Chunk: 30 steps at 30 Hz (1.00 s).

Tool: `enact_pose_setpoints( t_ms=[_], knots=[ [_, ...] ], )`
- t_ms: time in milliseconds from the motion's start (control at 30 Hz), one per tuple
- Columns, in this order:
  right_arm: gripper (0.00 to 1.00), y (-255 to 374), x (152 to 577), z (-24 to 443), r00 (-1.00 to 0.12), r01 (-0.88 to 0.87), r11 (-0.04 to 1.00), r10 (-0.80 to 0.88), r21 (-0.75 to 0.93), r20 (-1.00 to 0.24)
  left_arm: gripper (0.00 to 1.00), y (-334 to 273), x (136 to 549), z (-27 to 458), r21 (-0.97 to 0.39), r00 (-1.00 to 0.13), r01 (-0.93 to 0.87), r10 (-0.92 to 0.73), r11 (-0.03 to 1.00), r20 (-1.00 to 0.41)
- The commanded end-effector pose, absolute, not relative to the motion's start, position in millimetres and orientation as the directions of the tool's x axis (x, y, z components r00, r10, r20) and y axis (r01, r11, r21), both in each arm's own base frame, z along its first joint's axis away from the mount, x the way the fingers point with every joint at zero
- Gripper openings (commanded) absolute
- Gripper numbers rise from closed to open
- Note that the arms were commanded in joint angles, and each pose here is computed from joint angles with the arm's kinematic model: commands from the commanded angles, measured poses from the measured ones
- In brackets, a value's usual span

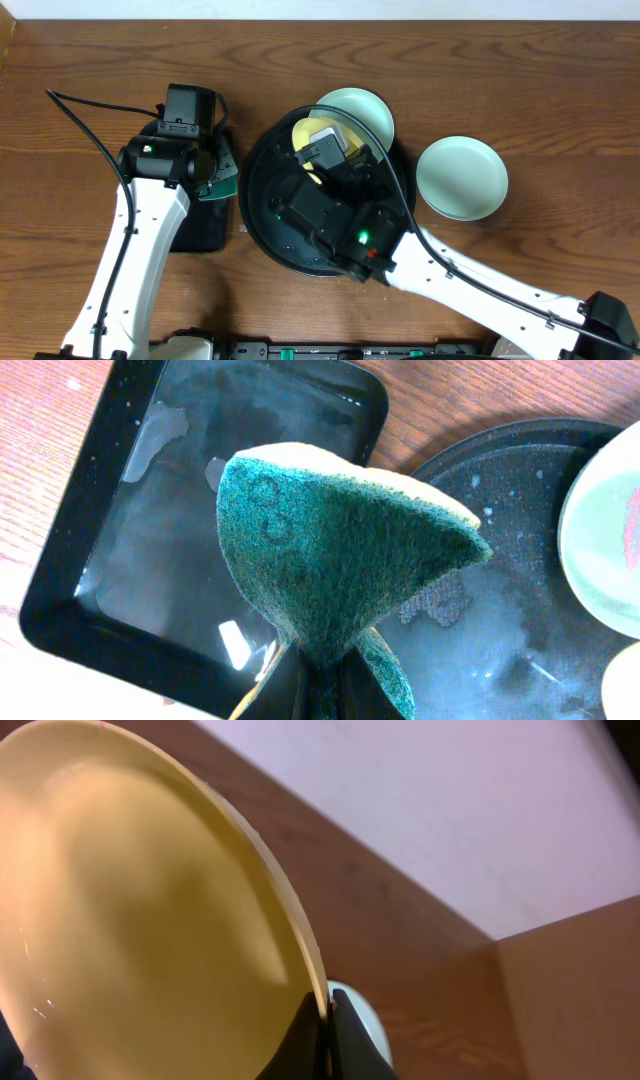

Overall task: Clean dirty plates on tray and stack at the side
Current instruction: 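Lift the yellow plate with right gripper off the tray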

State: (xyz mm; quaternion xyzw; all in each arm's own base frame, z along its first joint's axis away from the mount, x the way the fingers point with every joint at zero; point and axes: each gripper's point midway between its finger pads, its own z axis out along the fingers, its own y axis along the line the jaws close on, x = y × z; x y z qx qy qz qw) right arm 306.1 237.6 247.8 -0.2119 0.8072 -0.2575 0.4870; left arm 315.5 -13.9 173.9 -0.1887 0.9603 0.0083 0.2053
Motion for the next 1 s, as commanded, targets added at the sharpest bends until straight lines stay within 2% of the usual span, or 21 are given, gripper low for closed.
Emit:
enact_pose_setpoints(
  t_ms=[0, 267, 400, 533, 700, 800, 967],
  knots=[
    [0.01, 227.4, 299.1, 285.3, -0.372, 0.026, 0.773, -0.581, -0.634, -0.724, 0.07, -10.1, 318.4, 178.0, -0.047, -0.841, -0.362, -0.347, 0.931, -0.414],
    [0.01, 229.1, 292.5, 291.7, -0.356, 0.013, 0.784, -0.576, -0.621, -0.736, 0.07, -10.2, 318.4, 178.0, -0.047, -0.841, -0.361, -0.348, 0.931, -0.414],
    [0.01, 231.6, 289.4, 272.8, -0.404, -0.066, 0.805, -0.562, -0.589, -0.722, 0.07, -10.1, 318.4, 178.0, -0.047, -0.841, -0.361, -0.347, 0.931, -0.414],
    [0.01, 237.4, 283.0, 232.0, -0.543, -0.180, 0.891, -0.444, -0.418, -0.713, 0.07, -10.2, 318.4, 178.0, -0.047, -0.841, -0.361, -0.348, 0.931, -0.414],
    [0.01, 253.4, 273.9, 183.9, -0.724, -0.339, 0.928, -0.362, -0.154, -0.587, 0.07, -10.2, 318.4, 178.0, -0.047, -0.841, -0.361, -0.347, 0.931, -0.414],
    [0.01, 253.2, 282.4, 178.6, -0.793, -0.350, 0.936, -0.285, 0.021, -0.538, 0.07, -10.2, 318.4, 178.0, -0.047, -0.841, -0.361, -0.347, 0.931, -0.414],
    [0.01, 236.6, 306.6, 199.0, -0.830, -0.323, 0.917, -0.156, 0.233, -0.536, 0.07, -10.1, 318.4, 178.0, -0.047, -0.841, -0.361, -0.347, 0.931, -0.414]
  ],
)
